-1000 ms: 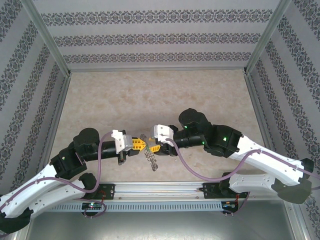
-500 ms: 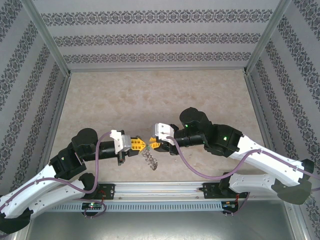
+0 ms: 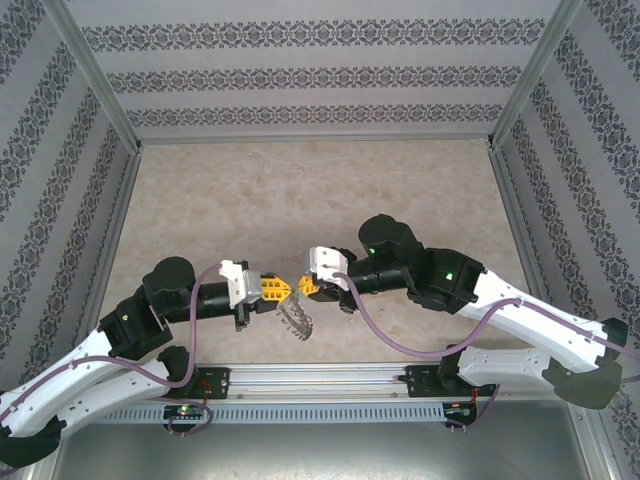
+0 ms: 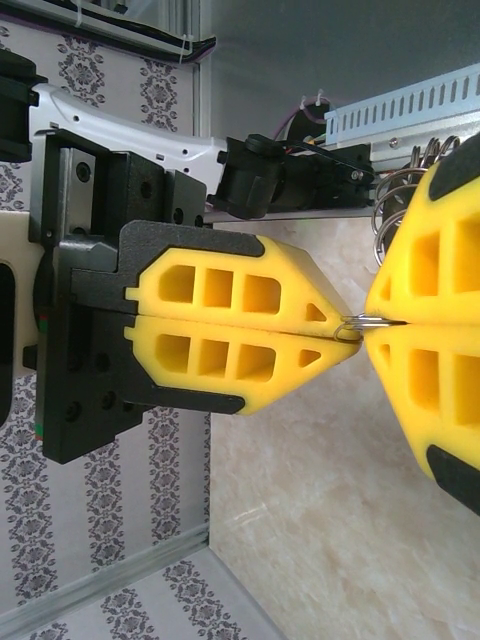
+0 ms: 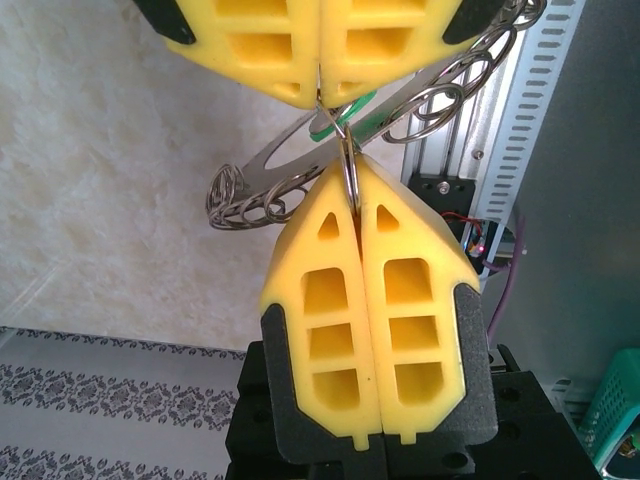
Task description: Put the keys on the keyring
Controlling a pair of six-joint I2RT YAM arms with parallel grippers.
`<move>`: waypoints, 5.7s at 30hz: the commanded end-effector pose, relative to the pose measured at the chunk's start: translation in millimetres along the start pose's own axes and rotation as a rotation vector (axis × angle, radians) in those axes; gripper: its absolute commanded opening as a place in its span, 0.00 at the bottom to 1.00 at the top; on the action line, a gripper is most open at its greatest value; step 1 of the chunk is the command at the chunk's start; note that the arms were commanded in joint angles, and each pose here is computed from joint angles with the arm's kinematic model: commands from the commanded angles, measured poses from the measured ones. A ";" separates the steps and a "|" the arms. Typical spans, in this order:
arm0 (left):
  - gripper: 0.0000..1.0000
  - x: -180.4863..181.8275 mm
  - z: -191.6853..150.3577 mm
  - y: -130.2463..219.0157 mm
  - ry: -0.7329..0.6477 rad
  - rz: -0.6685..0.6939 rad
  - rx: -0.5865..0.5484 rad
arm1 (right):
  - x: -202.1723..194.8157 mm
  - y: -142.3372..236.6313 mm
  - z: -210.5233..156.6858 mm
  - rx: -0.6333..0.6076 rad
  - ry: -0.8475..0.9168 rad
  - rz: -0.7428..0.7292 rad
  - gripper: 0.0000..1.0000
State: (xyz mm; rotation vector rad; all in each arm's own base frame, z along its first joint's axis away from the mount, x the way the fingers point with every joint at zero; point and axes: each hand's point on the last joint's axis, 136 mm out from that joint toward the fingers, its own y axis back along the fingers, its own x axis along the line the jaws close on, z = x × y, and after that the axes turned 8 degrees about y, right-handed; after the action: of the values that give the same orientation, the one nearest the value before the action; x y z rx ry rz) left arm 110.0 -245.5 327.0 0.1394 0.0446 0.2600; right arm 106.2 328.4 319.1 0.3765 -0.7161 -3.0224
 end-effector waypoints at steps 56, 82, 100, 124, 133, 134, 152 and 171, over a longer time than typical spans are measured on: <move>0.00 -3.0 24.4 10.8 -0.043 0.012 -0.113 | 11.1 -29.2 -13.5 -0.090 -0.127 0.077 0.30; 0.00 4.5 9.7 2.6 -0.021 0.036 -0.055 | 4.7 -11.7 -8.4 -0.095 -0.056 -0.003 0.00; 0.00 7.9 -14.1 -11.0 0.010 0.022 0.037 | -8.2 0.3 -12.4 -0.005 0.002 -0.086 0.00; 0.46 58.1 -47.8 -16.0 0.090 0.294 0.076 | -57.6 8.1 -34.3 0.132 -0.156 -0.203 0.00; 0.53 86.8 -61.3 7.3 0.144 0.507 0.019 | -141.2 -7.3 -80.3 0.238 -0.383 -0.306 0.00; 0.53 87.6 -63.0 8.6 0.150 0.515 0.025 | -149.5 -10.7 -85.0 0.251 -0.395 -0.310 0.00; 0.55 91.1 -78.7 16.5 0.160 0.557 0.061 | -266.2 -96.1 -159.7 0.290 -0.634 -0.281 0.00; 0.56 93.7 -72.7 13.8 0.137 0.562 0.065 | -182.9 -92.4 -263.7 0.349 -0.910 -0.235 0.00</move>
State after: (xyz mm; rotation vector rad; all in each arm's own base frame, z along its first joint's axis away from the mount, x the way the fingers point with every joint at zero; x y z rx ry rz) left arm 191.3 -197.7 244.4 0.2137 0.1730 0.8270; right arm 351.3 301.9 73.4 -1.0349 -1.4685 -3.1120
